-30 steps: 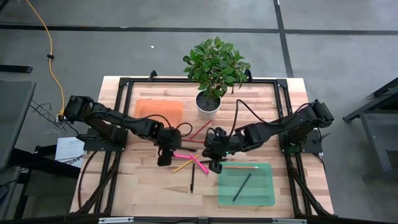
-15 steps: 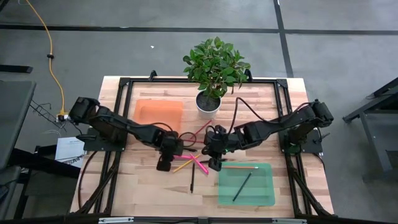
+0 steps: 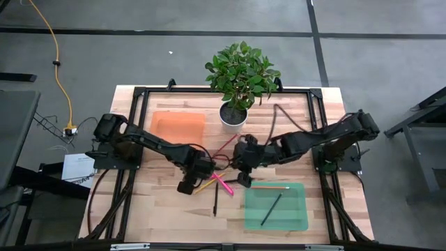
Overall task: Sort pens & pencils
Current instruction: Put the left pink pen into the orange bin
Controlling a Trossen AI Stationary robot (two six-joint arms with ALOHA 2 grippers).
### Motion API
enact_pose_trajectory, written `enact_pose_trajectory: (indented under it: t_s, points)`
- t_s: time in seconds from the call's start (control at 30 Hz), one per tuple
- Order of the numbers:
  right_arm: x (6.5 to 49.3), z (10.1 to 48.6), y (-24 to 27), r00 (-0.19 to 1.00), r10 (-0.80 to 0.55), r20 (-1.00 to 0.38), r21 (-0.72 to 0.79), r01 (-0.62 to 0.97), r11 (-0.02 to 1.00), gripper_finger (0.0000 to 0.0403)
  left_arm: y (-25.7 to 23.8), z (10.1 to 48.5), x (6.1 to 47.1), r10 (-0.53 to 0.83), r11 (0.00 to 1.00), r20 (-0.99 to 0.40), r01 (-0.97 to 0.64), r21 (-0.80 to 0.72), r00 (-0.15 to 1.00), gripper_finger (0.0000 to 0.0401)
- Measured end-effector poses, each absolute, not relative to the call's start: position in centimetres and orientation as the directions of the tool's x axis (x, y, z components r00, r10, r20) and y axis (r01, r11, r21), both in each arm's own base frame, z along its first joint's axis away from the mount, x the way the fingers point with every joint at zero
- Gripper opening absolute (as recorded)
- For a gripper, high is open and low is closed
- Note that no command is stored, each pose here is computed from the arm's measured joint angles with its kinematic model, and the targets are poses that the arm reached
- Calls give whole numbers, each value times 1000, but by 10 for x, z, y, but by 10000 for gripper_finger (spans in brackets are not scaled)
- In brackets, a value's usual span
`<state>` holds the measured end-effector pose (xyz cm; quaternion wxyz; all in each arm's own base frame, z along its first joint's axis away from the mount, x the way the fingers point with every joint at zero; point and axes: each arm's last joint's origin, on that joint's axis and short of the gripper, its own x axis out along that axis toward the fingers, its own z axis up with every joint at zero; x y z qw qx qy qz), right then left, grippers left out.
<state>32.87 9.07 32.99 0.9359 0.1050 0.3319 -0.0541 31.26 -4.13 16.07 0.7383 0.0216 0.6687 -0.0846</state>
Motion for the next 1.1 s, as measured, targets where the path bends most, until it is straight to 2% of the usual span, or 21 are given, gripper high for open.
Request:
enact_pose_trajectory:
  t_s: [0.3,1.1]
  points:
    - [299,368,80,846,-77,-527,155,184,971,64,-41,157,315,-73,990,-992,125,-61,101,142]
    - [299,368,80,843,-87,-531,140,189,972,64,-30,154,315,-48,998,-996,46,-44,78,143]
